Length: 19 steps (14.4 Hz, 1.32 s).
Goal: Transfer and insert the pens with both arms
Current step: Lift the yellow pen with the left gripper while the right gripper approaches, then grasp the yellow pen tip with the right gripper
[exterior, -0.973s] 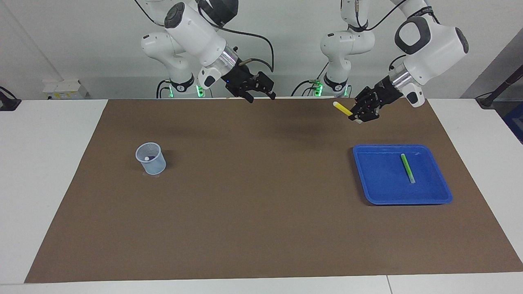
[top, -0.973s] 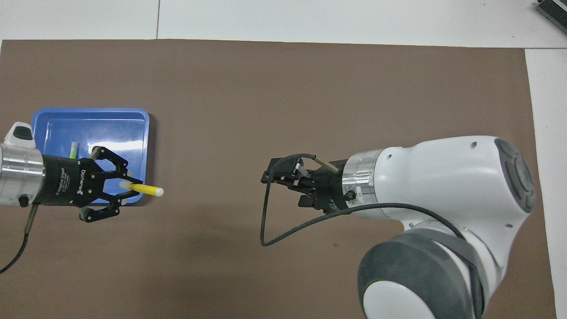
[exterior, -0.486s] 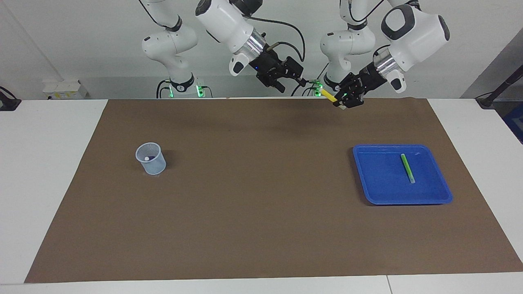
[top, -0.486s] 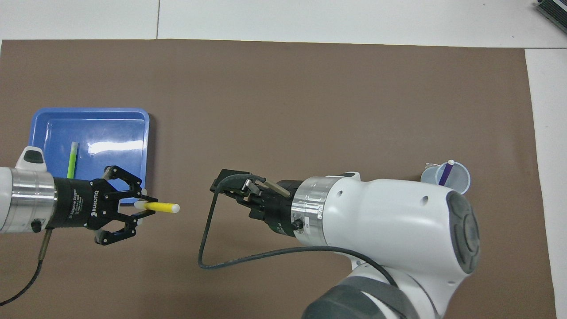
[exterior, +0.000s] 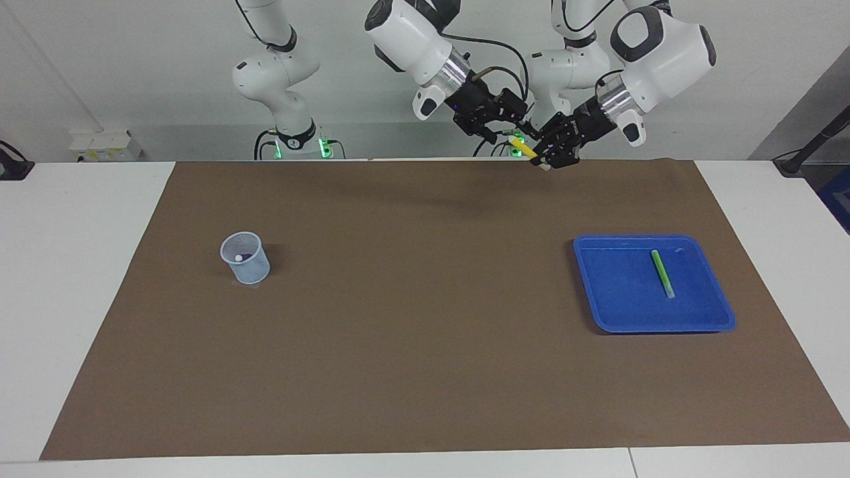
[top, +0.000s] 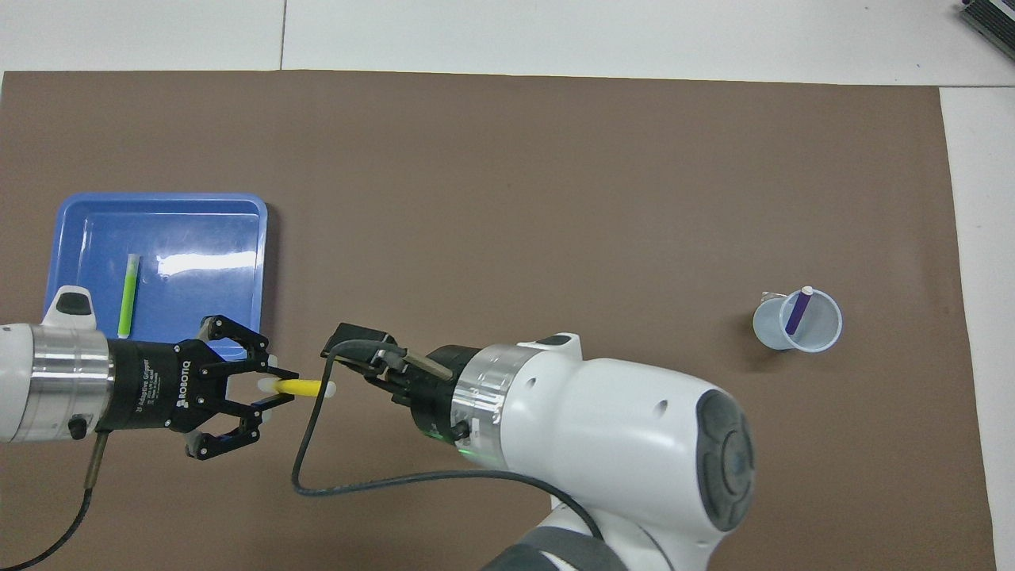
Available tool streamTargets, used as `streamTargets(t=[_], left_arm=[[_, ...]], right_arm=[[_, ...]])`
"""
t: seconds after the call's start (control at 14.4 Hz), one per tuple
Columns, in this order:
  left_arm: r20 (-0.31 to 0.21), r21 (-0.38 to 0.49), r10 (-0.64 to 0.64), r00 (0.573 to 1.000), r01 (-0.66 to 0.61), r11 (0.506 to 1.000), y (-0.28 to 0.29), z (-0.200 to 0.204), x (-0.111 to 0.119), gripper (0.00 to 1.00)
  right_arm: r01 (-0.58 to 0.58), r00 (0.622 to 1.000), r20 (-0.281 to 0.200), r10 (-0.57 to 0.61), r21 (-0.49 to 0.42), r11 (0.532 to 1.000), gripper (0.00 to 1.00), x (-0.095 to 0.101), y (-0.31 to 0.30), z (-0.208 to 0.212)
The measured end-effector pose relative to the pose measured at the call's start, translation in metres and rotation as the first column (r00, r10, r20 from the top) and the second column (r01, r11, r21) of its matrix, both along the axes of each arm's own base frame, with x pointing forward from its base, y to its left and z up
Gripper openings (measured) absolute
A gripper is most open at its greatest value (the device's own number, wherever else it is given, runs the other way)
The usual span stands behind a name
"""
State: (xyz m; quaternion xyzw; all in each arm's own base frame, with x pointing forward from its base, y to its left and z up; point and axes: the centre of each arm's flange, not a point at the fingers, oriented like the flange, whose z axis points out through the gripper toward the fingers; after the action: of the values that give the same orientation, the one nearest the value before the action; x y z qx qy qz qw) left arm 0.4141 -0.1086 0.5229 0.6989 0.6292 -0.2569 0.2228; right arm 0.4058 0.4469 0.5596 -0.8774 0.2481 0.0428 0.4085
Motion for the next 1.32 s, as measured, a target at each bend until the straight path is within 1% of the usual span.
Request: streamTargets(t=[0.21, 0.28, 0.35, 0.49, 0.56, 0.63, 0.69, 0.83, 0.9, 1.04, 1.11, 1.32], left_arm=[[-0.006, 0.001, 0.01, 1.0, -0.01, 1.0, 0.0, 0.0, -0.001, 0.22], [-0.008, 0.001, 0.011, 1.0, -0.011, 1.0, 0.0, 0.0, -0.002, 0.22], [-0.01, 0.001, 0.011, 1.0, -0.011, 1.0, -0.001, 0.0, -0.002, 0.22], [-0.014, 0.002, 0.008, 1.0, -0.008, 1.0, -0.003, -0.002, -0.003, 0.22], [-0.016, 0.002, 0.007, 1.0, -0.007, 1.0, -0.004, -0.002, -0.003, 0.22], [-0.017, 0.002, 0.007, 1.0, -0.007, 1.0, -0.004, -0.002, -0.003, 0.22], [-0.017, 0.002, 0.007, 1.0, -0.007, 1.0, -0.004, -0.002, -0.003, 0.22], [-0.014, 0.002, 0.008, 1.0, -0.008, 1.0, -0.004, -0.001, -0.004, 0.22], [-0.013, 0.002, 0.008, 1.0, -0.008, 1.0, -0.004, 0.0, -0.005, 0.22], [-0.011, 0.002, 0.008, 1.0, -0.008, 1.0, -0.004, 0.001, -0.006, 0.22], [-0.011, 0.002, 0.009, 1.0, -0.009, 1.0, -0.004, 0.001, -0.006, 0.22], [-0.013, 0.002, 0.009, 1.0, -0.009, 1.0, -0.004, 0.0, -0.006, 0.22]], right_arm=[[-0.017, 1.0, 0.001, 0.017, 0.001, 1.0, 1.0, -0.008, 0.007, 0.0], [-0.021, 1.0, 0.0, 0.021, 0.0, 1.0, 0.93, -0.01, 0.009, 0.0], [-0.023, 1.0, 0.0, 0.023, 0.0, 1.0, 0.89, -0.01, 0.009, 0.0], [-0.023, 1.0, -0.002, 0.023, -0.002, 1.0, 0.9, -0.01, 0.009, -0.002], [-0.023, 1.0, -0.003, 0.023, -0.004, 1.0, 0.85, -0.01, 0.009, -0.003], [-0.025, 1.0, -0.005, 0.025, -0.008, 1.0, 0.75, -0.01, 0.01, -0.006], [-0.026, 1.0, -0.004, 0.026, -0.012, 1.0, 0.7, -0.008, 0.011, -0.01], [-0.017, 1.0, 0.018, 0.017, -0.016, 1.0, 0.7, -0.003, 0.012, -0.019], [-0.012, 1.0, 0.024, 0.012, -0.018, 1.0, 0.62, 0.0, 0.013, -0.023], [-0.01, 1.0, 0.027, 0.01, -0.02, 1.0, 0.59, 0.001, 0.014, -0.027], [-0.01, 1.0, 0.027, 0.01, -0.021, 1.0, 0.51, 0.001, 0.014, -0.027], [-0.011, 1.0, 0.027, 0.011, -0.02, 1.0, 0.5, 0.001, 0.014, -0.027]])
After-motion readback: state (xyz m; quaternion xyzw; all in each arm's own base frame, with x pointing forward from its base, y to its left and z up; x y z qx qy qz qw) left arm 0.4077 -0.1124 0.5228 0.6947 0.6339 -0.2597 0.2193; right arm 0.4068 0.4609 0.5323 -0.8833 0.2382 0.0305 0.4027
